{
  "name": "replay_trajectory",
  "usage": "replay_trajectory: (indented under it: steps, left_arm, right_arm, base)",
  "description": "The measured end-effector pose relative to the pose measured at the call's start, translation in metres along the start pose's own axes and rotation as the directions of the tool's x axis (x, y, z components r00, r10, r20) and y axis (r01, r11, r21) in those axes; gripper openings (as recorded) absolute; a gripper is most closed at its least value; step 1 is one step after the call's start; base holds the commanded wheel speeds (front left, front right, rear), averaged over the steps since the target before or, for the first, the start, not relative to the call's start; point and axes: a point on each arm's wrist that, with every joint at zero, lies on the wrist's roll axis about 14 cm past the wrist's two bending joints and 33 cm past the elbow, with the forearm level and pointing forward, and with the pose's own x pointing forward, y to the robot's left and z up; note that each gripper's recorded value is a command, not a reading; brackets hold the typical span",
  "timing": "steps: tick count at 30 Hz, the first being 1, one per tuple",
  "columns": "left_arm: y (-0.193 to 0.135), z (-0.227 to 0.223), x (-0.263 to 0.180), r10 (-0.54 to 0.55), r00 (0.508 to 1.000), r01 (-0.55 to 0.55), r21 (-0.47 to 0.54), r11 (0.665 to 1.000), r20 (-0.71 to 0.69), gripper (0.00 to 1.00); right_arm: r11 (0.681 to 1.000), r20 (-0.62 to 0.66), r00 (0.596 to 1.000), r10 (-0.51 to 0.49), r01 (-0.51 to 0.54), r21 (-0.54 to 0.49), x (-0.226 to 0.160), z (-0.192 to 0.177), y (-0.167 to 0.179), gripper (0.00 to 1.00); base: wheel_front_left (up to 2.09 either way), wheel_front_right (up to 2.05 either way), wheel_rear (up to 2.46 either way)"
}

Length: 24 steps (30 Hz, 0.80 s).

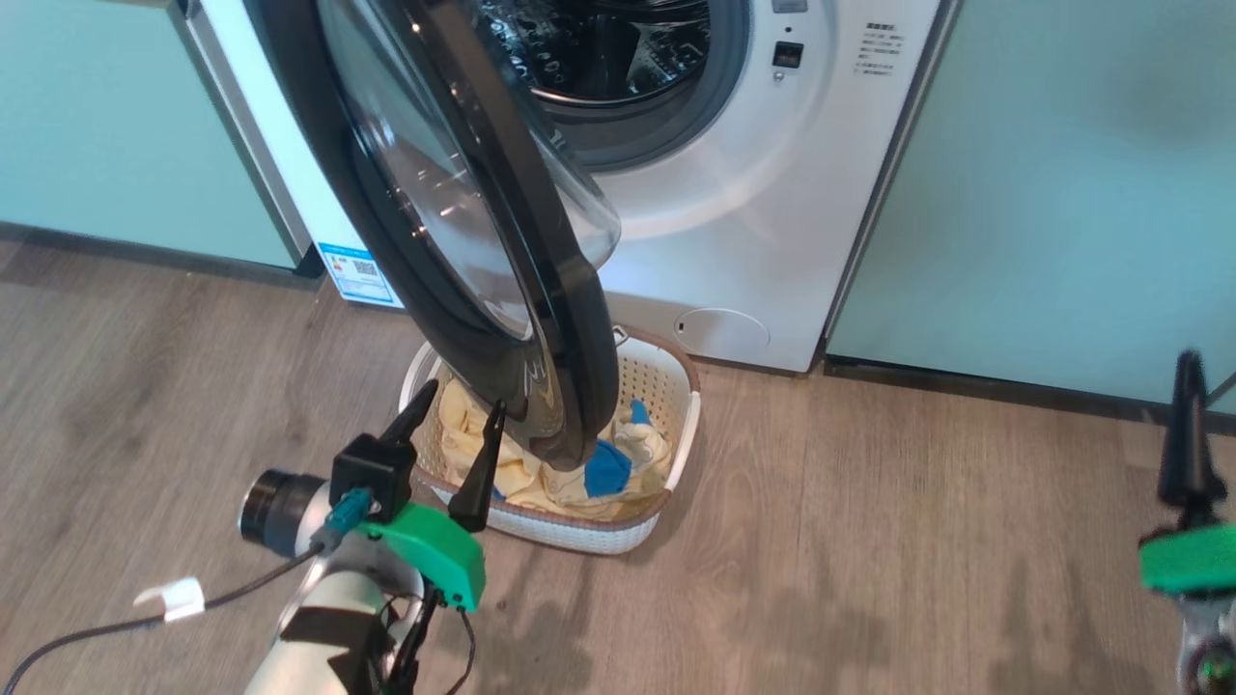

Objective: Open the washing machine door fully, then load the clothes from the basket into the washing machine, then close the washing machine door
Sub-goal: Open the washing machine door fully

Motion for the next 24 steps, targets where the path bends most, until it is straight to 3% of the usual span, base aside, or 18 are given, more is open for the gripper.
replay_trajectory:
  steps: [12,24]
  left_arm:
    - [0.002,-0.003,-0.003,0.008,1.000,-0.008,-0.004,1.000,-0.006,1.00]
    - [0.003,-0.002,0.001,0.010,1.000,-0.010,-0.008,1.000,-0.005,1.00]
  right_arm:
    - [0.979,-0.013,1.000,-0.017,0.014,-0.203,-0.047,-0.001,0.004,1.00]
    - [0.970,-0.058,0.997,-0.049,0.034,-0.240,-0.071,-0.013,0.000,1.00]
  base:
    - [0.00,0.00,0.00]
    - [0.00,0.00,0.00]
